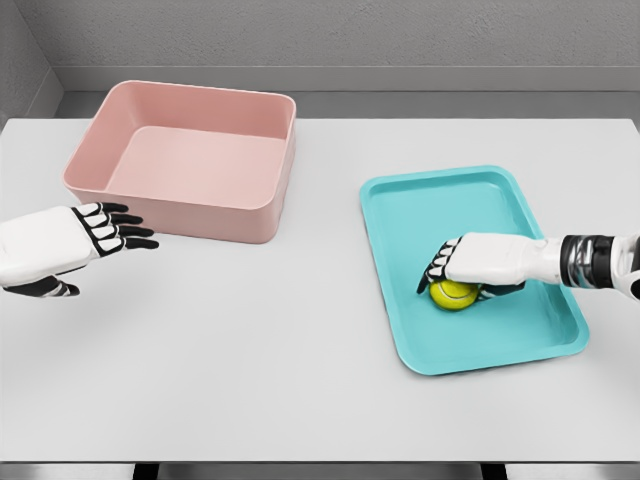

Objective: Put the tennis from the blue tray into the pink basket with both arms

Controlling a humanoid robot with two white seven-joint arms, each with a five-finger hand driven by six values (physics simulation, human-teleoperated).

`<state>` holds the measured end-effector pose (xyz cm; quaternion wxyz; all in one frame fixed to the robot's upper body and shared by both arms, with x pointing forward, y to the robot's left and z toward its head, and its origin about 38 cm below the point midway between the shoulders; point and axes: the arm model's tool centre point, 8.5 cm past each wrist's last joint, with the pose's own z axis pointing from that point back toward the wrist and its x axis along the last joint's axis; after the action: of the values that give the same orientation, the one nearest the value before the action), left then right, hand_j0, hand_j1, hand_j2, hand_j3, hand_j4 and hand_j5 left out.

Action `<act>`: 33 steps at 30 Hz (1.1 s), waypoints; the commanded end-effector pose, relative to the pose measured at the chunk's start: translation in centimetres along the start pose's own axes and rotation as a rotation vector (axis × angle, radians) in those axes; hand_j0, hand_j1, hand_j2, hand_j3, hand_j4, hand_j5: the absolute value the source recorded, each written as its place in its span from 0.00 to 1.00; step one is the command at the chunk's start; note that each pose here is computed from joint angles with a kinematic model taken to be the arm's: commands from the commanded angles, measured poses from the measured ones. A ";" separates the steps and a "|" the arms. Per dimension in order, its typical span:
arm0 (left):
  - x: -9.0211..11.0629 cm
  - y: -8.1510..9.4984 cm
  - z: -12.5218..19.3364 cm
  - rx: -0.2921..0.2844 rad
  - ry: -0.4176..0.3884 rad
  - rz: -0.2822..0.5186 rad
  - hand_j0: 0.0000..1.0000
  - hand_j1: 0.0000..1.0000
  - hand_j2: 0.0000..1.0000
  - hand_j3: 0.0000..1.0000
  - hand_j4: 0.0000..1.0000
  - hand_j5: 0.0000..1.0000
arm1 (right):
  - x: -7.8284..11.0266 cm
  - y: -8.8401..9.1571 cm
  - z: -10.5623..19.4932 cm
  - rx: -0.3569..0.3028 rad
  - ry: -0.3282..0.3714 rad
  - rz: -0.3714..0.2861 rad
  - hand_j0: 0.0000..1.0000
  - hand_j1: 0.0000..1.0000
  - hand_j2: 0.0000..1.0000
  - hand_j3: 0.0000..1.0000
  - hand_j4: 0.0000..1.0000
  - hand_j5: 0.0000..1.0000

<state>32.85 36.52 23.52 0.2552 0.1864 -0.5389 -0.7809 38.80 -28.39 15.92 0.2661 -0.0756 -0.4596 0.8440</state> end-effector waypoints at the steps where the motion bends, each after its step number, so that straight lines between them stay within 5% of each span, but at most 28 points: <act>1: 0.0 0.1 0.0 0.003 -0.001 0.005 1.00 1.00 1.00 1.00 1.00 1.00 | 0.0 0.0 0.1 -0.002 0.001 -0.002 0.72 0.72 0.72 0.72 0.72 0.72; 25: 0.0 0.2 0.0 0.006 -0.001 0.002 1.00 1.00 1.00 1.00 1.00 1.00 | -0.1 -1.6 0.7 -0.035 0.004 0.018 0.55 0.55 0.55 0.55 0.55 0.55; 33: 0.0 0.1 0.0 0.002 0.000 0.000 1.00 1.00 1.00 1.00 1.00 1.00 | 0.7 -3.4 0.7 -0.076 -0.022 0.047 0.51 0.51 0.51 0.51 0.51 0.51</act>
<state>32.87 36.49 23.58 0.2539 0.1871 -0.5388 -0.7812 39.47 -27.49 18.93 0.2420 -0.0904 -0.4858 0.8350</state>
